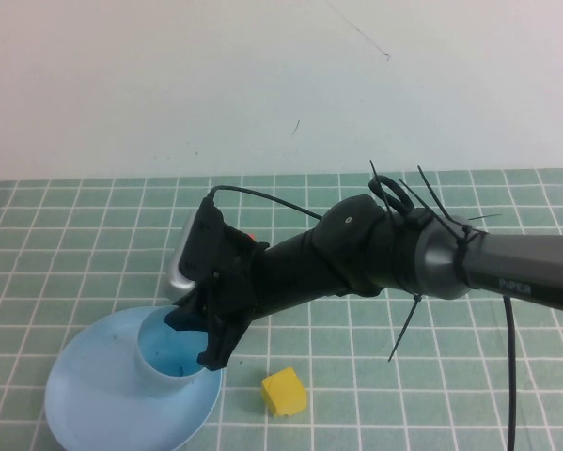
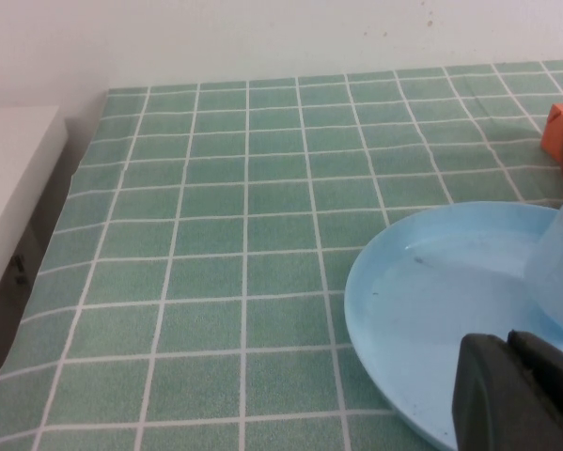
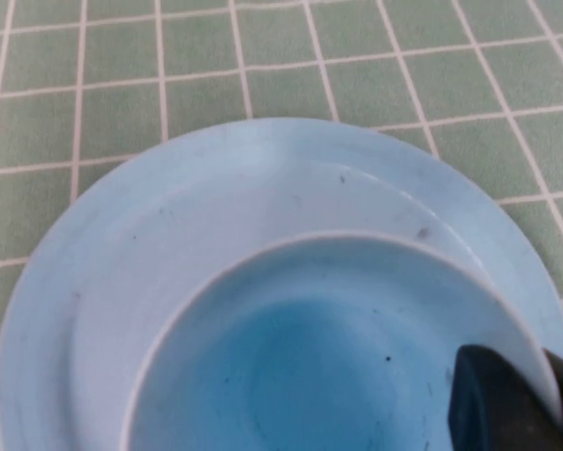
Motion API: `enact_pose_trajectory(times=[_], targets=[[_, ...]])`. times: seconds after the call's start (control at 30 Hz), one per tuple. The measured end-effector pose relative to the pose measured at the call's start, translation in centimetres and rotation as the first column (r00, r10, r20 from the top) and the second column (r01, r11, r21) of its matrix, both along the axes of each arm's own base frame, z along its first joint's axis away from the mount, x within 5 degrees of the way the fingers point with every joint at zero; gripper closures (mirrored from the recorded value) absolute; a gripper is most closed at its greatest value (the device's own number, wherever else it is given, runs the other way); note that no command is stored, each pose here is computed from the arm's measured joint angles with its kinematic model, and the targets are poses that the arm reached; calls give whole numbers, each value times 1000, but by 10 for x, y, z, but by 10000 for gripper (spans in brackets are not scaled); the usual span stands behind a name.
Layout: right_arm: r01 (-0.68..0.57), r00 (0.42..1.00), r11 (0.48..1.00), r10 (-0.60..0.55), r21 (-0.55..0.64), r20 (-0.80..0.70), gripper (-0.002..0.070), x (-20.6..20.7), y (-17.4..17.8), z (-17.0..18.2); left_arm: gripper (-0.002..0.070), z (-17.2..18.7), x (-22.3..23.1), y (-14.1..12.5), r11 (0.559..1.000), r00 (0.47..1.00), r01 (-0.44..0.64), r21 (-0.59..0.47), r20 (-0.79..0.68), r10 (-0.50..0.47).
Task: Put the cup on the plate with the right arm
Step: Place the cup on the plate
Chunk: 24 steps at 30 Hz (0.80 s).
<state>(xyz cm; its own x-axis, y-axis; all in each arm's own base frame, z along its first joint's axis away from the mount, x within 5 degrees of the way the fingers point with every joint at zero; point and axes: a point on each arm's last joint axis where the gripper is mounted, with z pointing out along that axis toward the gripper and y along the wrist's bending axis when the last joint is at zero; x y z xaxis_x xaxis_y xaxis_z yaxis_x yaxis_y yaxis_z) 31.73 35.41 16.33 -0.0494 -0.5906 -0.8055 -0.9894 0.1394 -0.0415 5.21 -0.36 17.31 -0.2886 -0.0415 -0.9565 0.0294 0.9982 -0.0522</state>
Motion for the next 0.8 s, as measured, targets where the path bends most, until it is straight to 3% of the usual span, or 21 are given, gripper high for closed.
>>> enact_pose_trajectory(times=[0.2, 0.4, 0.47, 0.8], targets=[[-6, 1000, 1000, 6, -27, -13, 605, -1, -1, -2, 678, 0, 0, 0, 1000, 1000, 0, 0, 0, 0], [0, 999, 1000, 0, -10, -38, 400, -1, 1, 3, 678, 0, 0, 0, 1000, 1000, 0, 0, 0, 0], [-10, 999, 1000, 10, 10, -31, 365, 1, 4, 10, 678, 0, 0, 0, 1000, 1000, 0, 0, 0, 0], [-78, 995, 991, 72, 110, 62, 337, 13, 21, 66, 678, 0, 0, 0, 1000, 1000, 0, 0, 0, 0]])
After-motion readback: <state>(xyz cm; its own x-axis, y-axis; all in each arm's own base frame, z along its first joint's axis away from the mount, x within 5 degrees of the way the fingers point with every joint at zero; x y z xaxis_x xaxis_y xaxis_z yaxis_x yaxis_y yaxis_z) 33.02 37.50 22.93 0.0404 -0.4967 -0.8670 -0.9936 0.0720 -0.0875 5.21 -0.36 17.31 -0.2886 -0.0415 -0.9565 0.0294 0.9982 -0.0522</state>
